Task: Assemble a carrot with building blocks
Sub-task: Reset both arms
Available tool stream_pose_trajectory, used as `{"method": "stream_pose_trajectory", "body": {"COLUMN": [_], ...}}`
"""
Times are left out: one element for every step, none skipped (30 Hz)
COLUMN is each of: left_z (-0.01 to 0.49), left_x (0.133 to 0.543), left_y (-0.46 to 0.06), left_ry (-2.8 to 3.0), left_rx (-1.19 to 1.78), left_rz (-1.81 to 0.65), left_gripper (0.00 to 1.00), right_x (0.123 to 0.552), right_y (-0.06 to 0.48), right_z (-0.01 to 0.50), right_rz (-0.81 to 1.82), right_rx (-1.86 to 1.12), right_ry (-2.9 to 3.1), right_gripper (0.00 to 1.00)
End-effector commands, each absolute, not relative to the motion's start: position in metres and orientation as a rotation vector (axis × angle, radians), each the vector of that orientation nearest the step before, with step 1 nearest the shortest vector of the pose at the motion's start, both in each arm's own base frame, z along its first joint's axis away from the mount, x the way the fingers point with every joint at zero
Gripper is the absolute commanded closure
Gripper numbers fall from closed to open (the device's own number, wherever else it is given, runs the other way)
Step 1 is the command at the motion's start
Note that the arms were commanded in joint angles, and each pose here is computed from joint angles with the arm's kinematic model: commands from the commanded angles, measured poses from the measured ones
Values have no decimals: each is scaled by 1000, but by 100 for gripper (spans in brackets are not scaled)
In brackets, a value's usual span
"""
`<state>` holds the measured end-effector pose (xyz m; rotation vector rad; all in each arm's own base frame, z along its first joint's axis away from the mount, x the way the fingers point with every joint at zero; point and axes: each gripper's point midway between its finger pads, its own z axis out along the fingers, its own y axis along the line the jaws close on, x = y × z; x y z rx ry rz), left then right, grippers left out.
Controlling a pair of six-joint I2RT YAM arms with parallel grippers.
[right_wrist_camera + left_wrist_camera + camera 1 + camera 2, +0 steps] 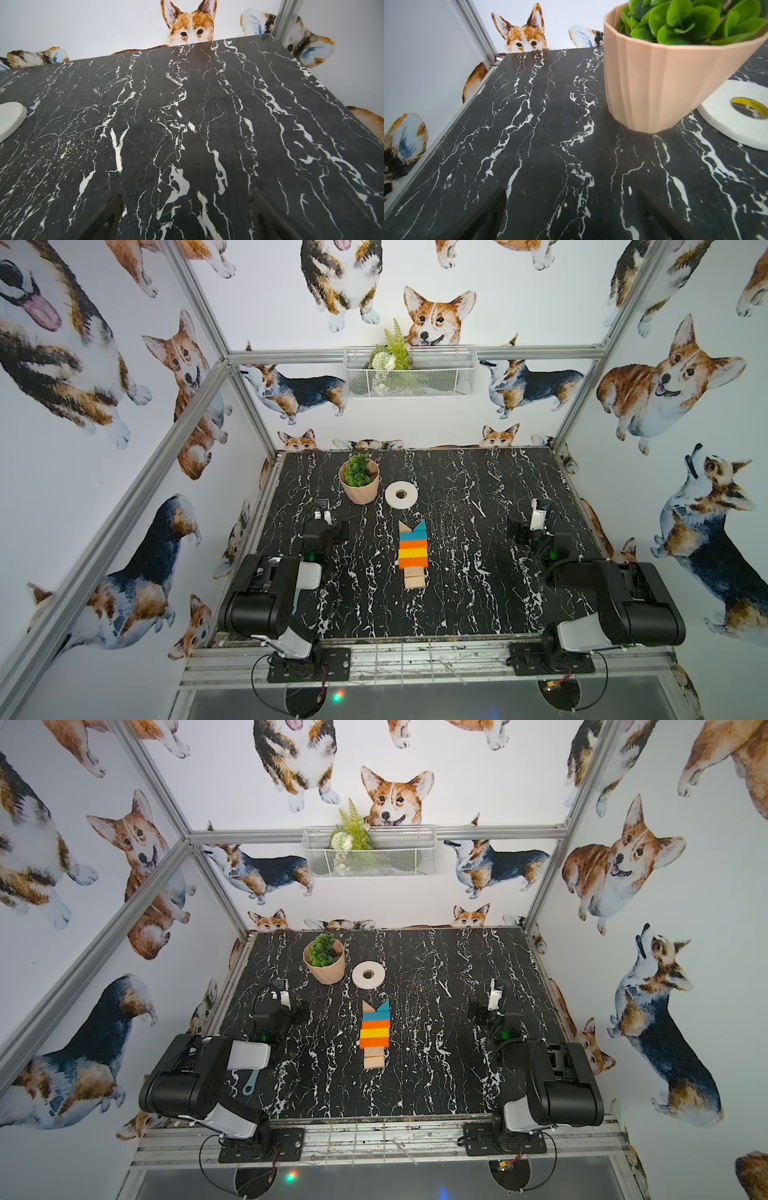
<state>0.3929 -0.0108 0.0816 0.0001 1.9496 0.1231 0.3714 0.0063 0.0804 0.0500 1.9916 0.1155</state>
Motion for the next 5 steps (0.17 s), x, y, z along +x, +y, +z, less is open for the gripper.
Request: {"method": "stream_pose_trajectory", "body": {"left_z": [87,88,89,90,90], "left_x": [401,400,399,398,398], "left_y": [-7,-7,-7,-8,-12], "left_ry": [1939,1936,1928,1919,1919], "left_rx": [-2,-3,-3,2,27], "left_rz": [104,104,109,107,92], "left_gripper": [0,0,0,0,0], "right_x": [376,376,376,376,376], "right_y": [6,6,6,6,6], "right_z": [90,90,91,90,90], "right_rz": [98,97,98,97,98], "right_rx": [25,27,26,27,26], "right_ry": [1949,1948,1948,1949,1949], "right_gripper": [1,1,1,1,1]}}
